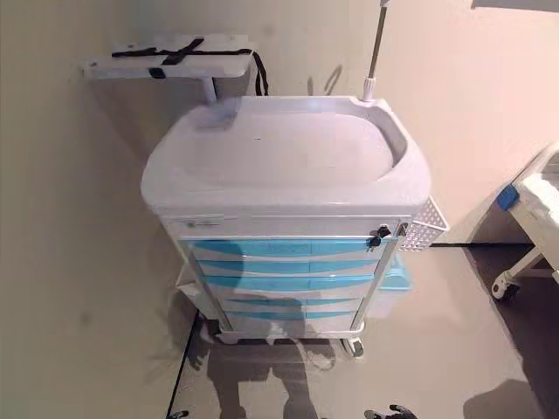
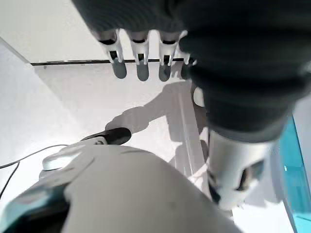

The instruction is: Open the drawer and pick up the medicine

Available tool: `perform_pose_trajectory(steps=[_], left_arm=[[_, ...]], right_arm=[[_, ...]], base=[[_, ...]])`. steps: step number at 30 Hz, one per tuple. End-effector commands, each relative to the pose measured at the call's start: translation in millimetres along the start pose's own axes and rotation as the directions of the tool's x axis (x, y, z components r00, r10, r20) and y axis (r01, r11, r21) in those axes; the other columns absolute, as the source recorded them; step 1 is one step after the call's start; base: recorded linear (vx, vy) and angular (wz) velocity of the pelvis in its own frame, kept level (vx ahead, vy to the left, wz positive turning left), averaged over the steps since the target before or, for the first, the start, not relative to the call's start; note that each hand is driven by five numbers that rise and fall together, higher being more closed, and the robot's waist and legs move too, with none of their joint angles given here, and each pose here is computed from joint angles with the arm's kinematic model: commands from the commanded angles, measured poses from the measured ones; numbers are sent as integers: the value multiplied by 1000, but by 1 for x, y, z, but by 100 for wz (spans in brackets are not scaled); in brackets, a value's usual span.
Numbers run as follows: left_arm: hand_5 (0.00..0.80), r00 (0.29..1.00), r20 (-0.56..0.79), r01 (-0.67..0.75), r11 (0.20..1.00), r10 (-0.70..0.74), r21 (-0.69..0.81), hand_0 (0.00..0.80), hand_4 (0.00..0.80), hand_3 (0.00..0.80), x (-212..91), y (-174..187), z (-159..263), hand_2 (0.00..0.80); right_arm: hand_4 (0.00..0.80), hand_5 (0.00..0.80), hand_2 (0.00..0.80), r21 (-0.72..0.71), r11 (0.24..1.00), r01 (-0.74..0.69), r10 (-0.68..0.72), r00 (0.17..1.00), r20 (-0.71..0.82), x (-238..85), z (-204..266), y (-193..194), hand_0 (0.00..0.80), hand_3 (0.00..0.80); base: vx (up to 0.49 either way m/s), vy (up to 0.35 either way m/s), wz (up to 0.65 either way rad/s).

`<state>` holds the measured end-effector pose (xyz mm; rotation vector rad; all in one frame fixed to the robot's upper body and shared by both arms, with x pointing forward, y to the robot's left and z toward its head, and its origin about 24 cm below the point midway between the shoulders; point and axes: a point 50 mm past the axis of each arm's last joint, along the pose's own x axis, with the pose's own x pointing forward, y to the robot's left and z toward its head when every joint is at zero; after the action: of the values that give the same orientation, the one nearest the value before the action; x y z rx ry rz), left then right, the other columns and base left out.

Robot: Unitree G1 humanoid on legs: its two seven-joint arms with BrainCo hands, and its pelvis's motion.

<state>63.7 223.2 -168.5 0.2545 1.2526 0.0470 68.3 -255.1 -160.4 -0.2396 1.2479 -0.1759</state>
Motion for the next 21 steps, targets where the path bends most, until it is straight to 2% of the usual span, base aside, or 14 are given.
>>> perform_pose_trajectory(steps=[1, 21], left_arm=[[0, 999, 38, -14, 1000, 13, 22, 0, 0, 0, 3, 8, 19, 0], [0, 999, 36, -16, 1000, 17, -17, 0, 0, 0, 4, 9, 20, 0]], right_arm=[[0, 0, 0, -53, 998, -13, 15, 999, 35, 3, 21, 4, 0, 0], [0, 0, 0, -53, 999, -1, 3, 1000, 31, 3, 19, 0, 0, 0]], base=[[0, 0, 0], [0, 0, 0]])
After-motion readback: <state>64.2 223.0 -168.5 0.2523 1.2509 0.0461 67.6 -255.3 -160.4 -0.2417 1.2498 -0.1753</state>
